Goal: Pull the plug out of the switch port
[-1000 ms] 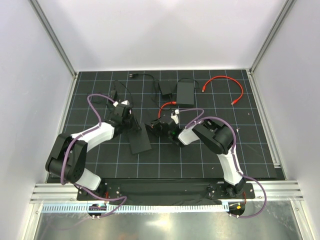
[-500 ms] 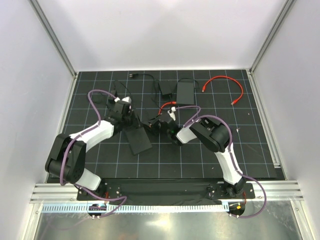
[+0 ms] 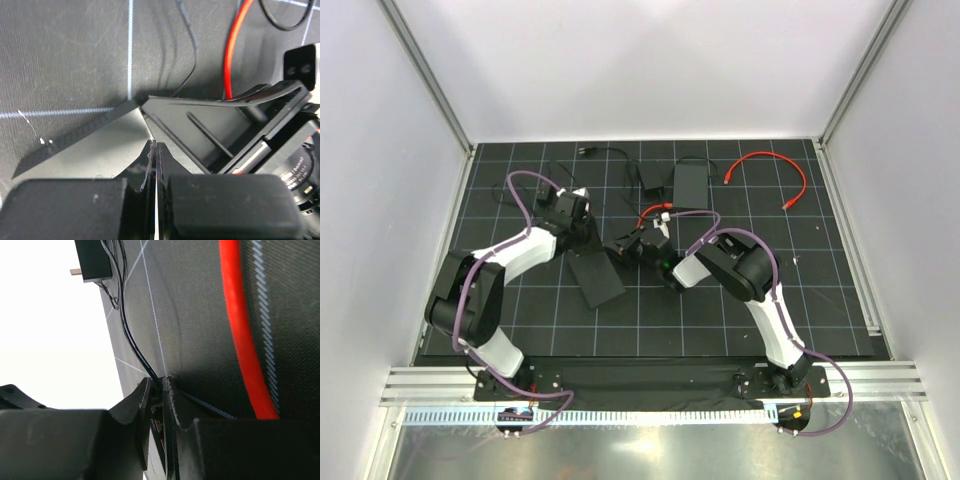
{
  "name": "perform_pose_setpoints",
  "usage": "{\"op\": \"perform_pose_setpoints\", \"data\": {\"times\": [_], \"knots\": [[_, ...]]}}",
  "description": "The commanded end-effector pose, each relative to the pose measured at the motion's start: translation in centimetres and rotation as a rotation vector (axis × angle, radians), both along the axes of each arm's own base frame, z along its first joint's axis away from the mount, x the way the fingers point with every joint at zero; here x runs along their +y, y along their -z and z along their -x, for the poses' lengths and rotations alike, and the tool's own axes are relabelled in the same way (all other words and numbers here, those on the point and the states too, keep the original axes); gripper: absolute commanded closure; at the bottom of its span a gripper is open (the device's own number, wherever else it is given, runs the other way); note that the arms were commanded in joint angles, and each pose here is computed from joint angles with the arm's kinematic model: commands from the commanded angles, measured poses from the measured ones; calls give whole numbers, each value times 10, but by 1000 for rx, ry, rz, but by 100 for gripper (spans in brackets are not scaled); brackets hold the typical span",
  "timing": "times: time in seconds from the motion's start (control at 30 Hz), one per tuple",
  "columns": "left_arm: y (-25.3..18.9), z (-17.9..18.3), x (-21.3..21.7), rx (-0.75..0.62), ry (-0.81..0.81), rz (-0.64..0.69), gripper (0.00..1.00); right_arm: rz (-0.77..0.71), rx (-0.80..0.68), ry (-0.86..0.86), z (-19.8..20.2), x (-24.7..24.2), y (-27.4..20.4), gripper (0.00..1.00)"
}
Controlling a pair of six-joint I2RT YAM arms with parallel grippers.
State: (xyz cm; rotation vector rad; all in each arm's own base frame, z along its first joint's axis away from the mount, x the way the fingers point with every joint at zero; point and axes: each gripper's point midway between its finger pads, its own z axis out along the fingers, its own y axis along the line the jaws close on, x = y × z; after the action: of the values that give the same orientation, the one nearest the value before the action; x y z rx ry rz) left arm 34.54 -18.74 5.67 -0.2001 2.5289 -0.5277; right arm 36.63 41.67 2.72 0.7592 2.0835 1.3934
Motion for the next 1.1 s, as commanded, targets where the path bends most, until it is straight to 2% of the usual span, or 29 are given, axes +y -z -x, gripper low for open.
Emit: {"op": "perform_pose_setpoints", "data": {"times": [0.0, 0.13, 0.23, 0.37, 0.53, 0.6, 0.77, 0.97, 1.07], "knots": [[8, 4, 3, 34, -37, 10, 100, 65, -59, -28, 0, -3, 1, 99], [24, 6, 18, 104, -121, -14, 100, 65, -75, -31, -1, -1, -2, 99], [43, 13, 32, 212, -190, 5, 100, 64, -62, -8, -3, -4, 1, 99], [55, 20, 47, 266, -270, 40, 100, 81, 20, 114, -13, -18, 13, 99], [72, 23, 43, 331, -252, 43, 100, 26, 0, 138, -21, -10, -9, 99], [75, 25, 45, 343, -258, 36, 100, 88, 45, 183, -22, -20, 3, 99], [85, 30, 44, 397, -246, 26, 100, 54, 75, 247, -25, -30, 1, 99], [83, 31, 43, 384, -247, -3, 100, 68, 83, 251, -28, -29, 2, 99], [60, 22, 44, 230, -250, 44, 100, 51, 41, 180, -29, -14, 0, 99]]}}
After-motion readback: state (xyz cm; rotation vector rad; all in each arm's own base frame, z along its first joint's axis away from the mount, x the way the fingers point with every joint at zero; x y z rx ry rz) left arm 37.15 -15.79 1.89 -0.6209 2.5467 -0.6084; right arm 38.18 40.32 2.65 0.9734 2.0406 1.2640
